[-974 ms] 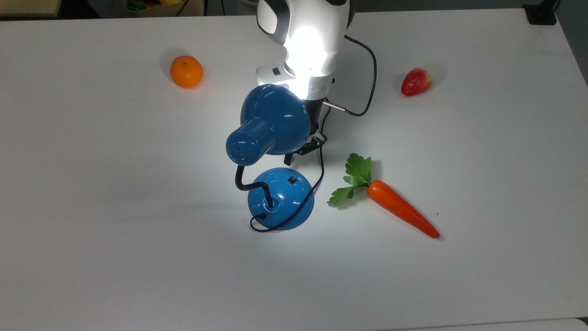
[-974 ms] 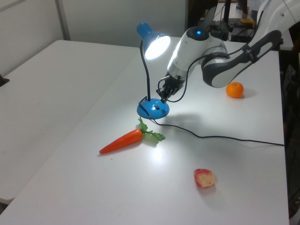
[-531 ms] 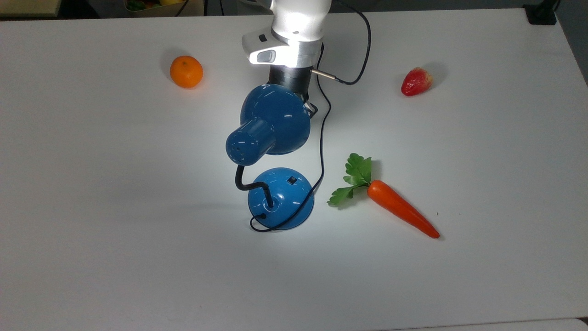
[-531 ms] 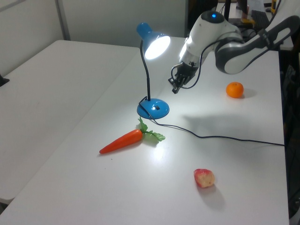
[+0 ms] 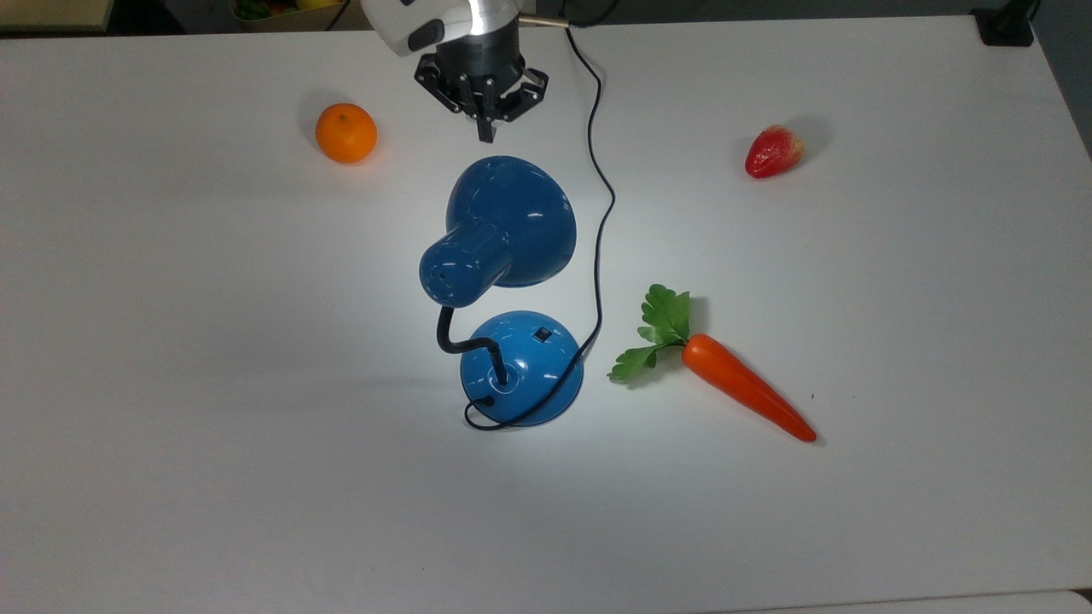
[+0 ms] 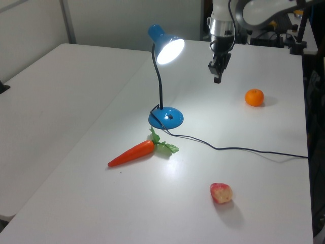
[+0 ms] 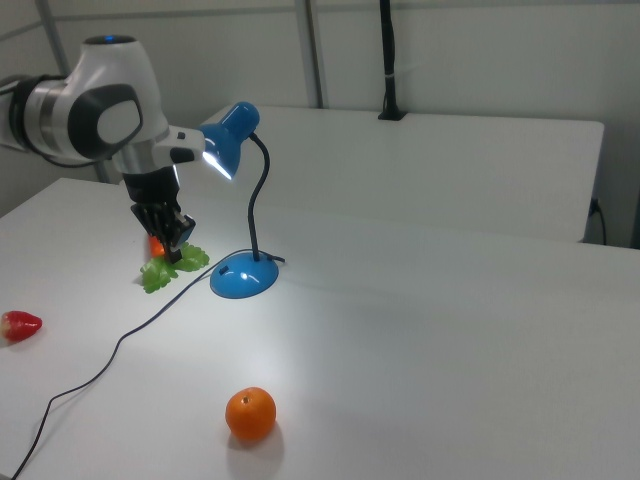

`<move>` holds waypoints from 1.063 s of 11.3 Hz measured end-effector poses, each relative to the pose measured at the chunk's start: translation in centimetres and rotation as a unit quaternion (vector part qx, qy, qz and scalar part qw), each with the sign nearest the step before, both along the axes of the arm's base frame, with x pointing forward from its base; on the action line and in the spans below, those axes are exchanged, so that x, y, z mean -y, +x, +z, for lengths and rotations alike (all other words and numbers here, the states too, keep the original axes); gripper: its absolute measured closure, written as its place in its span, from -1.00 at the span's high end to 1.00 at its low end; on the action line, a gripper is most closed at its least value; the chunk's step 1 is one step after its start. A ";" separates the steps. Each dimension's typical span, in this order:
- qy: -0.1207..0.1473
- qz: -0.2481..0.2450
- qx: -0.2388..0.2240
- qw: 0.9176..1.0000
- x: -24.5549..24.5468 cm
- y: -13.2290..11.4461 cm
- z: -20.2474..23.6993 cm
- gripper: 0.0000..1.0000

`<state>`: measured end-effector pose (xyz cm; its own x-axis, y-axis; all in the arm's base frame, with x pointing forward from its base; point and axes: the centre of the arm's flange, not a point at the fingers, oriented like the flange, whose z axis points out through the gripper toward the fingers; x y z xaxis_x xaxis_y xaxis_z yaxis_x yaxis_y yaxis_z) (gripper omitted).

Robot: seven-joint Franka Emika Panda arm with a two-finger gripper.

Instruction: Turn on desk lamp

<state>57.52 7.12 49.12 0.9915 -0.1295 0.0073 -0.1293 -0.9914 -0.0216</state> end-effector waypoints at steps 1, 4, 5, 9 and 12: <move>0.005 0.023 -0.020 1.000 1.2 -0.1 1.4 -0.95; 0.021 0.043 -0.024 0.999 5.6 -0.2 5.9 -0.76; 0.022 0.049 -0.022 0.998 7.0 -0.6 6.9 -0.47; 0.017 0.047 -0.024 0.998 9.7 -1.8 9.6 0.78; 0.020 0.049 -0.037 0.998 12.3 -2.7 11.4 1.00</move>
